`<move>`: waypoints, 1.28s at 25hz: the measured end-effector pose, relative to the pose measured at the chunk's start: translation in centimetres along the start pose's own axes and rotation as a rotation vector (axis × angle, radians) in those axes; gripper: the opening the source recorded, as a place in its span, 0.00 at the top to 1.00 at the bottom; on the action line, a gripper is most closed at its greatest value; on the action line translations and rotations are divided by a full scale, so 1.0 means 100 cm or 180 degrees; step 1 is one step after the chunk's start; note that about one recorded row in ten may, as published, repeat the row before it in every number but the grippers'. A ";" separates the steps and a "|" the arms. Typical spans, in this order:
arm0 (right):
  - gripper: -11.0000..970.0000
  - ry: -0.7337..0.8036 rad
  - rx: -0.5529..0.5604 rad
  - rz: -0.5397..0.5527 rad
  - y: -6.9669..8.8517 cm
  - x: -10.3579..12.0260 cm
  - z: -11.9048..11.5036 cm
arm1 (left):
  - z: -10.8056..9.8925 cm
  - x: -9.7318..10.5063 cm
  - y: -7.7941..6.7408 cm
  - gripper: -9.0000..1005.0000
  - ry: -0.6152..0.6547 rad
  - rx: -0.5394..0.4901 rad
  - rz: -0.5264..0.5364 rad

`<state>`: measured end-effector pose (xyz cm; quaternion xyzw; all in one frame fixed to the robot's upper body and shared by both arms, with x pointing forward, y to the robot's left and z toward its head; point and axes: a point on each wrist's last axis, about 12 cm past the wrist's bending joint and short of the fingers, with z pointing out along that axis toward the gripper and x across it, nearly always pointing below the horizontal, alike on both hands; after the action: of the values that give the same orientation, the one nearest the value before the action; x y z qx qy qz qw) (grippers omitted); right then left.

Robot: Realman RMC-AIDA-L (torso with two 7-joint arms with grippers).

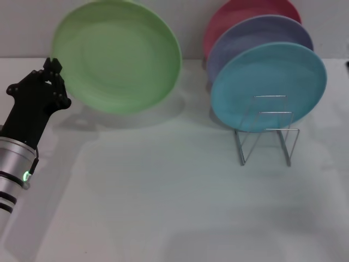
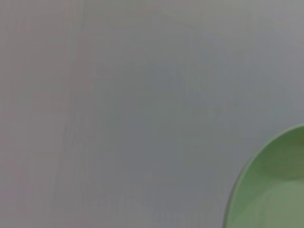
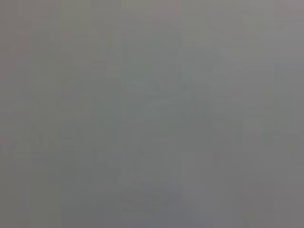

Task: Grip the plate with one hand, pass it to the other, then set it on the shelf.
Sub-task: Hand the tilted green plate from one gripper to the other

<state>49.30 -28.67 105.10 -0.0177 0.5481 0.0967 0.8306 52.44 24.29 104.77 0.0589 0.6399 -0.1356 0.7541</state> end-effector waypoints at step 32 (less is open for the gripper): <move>0.29 0.0415 -0.1072 -0.0206 0.105 0.021 0.009 | -0.001 0.004 -0.006 0.94 0.0017 -0.0089 -0.0055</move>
<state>49.07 -17.98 104.31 -0.1803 0.5759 0.1590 0.7813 52.25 23.66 104.37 0.0431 0.6442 -0.1329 0.7520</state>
